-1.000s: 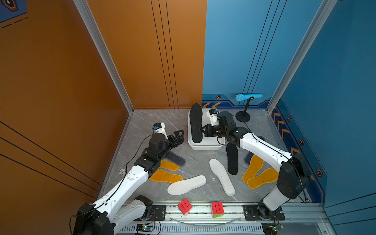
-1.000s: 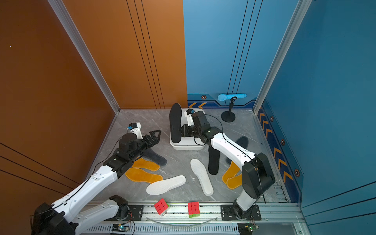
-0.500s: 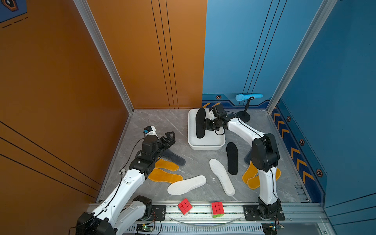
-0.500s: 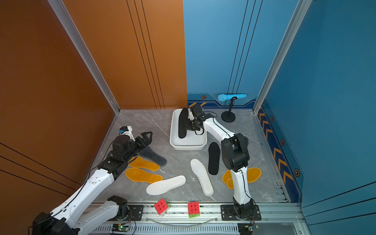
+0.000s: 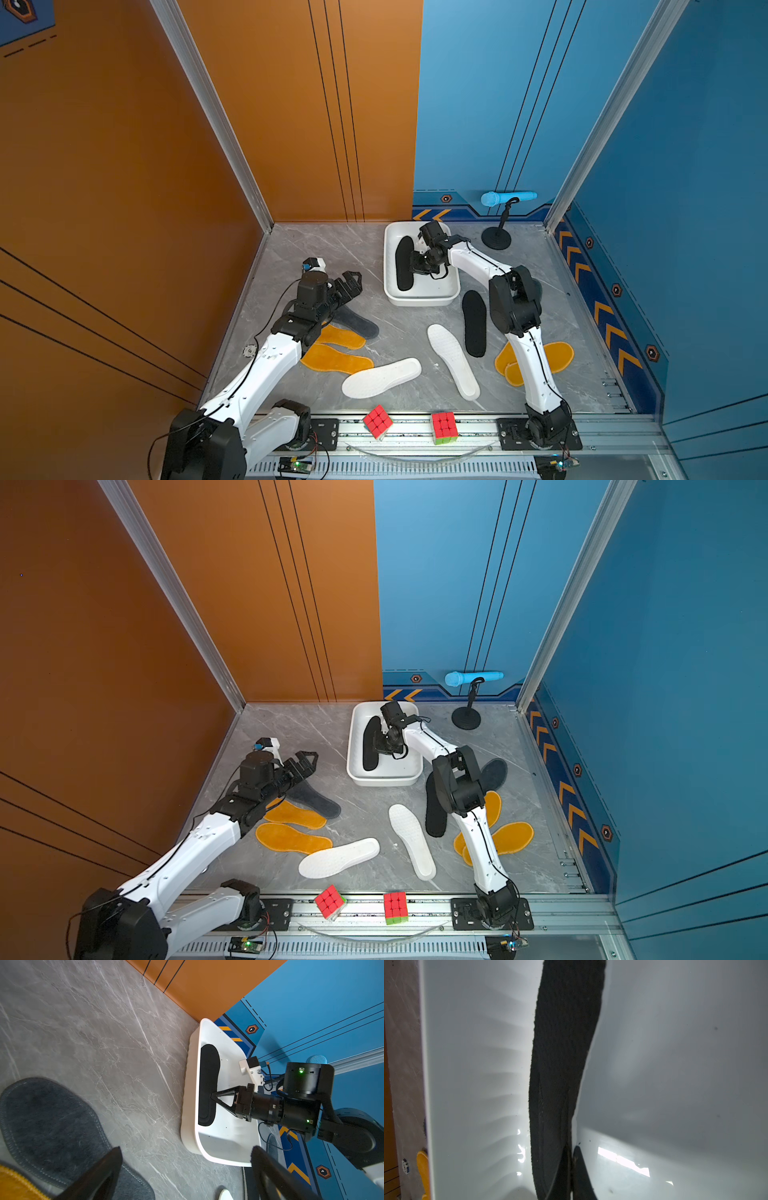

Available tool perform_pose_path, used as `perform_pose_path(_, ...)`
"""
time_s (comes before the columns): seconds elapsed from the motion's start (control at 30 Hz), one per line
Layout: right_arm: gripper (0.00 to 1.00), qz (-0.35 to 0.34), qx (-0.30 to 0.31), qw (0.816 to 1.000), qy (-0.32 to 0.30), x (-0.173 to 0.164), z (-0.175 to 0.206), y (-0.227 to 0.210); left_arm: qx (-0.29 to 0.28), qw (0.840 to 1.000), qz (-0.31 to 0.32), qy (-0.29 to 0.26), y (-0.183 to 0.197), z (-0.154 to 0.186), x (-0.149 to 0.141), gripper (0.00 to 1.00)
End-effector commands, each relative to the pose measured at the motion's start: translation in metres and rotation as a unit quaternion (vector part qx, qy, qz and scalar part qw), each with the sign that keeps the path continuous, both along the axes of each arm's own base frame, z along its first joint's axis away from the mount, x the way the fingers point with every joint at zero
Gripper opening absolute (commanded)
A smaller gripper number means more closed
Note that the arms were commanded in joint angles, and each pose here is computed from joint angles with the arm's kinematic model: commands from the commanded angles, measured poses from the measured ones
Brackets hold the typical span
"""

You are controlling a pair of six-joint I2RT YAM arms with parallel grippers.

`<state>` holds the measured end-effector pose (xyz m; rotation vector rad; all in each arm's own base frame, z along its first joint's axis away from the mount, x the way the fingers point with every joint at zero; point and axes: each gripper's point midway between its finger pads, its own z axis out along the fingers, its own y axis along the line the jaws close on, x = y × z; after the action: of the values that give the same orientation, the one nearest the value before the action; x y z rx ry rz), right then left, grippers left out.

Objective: Put the insoles into the storage box
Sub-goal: Place the insole in the storage box.

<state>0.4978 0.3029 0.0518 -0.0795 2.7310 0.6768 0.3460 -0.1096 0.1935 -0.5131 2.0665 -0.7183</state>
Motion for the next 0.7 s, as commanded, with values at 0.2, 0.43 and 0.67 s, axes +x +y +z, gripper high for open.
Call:
perform_pose_path(0.2, 0.0, -0.019, -0.011, 0.999, 0.027, 0.003, -0.02, -0.006, 0.001, 1.0, -0.017, -0.011, -0.003, 0.012, 0.008, 0.97)
perform_pose_path(0.43, 0.04, -0.026, -0.011, 0.999, 0.032, 0.004, -0.024, -0.01, -0.001, 1.0, -0.017, -0.013, -0.003, 0.014, 0.008, 0.98)
perform_pose_path(0.67, 0.3, -0.027, -0.008, 1.0, 0.012, 0.008, -0.003, -0.011, -0.007, 1.0, -0.019, -0.015, -0.004, 0.016, 0.007, 0.98)
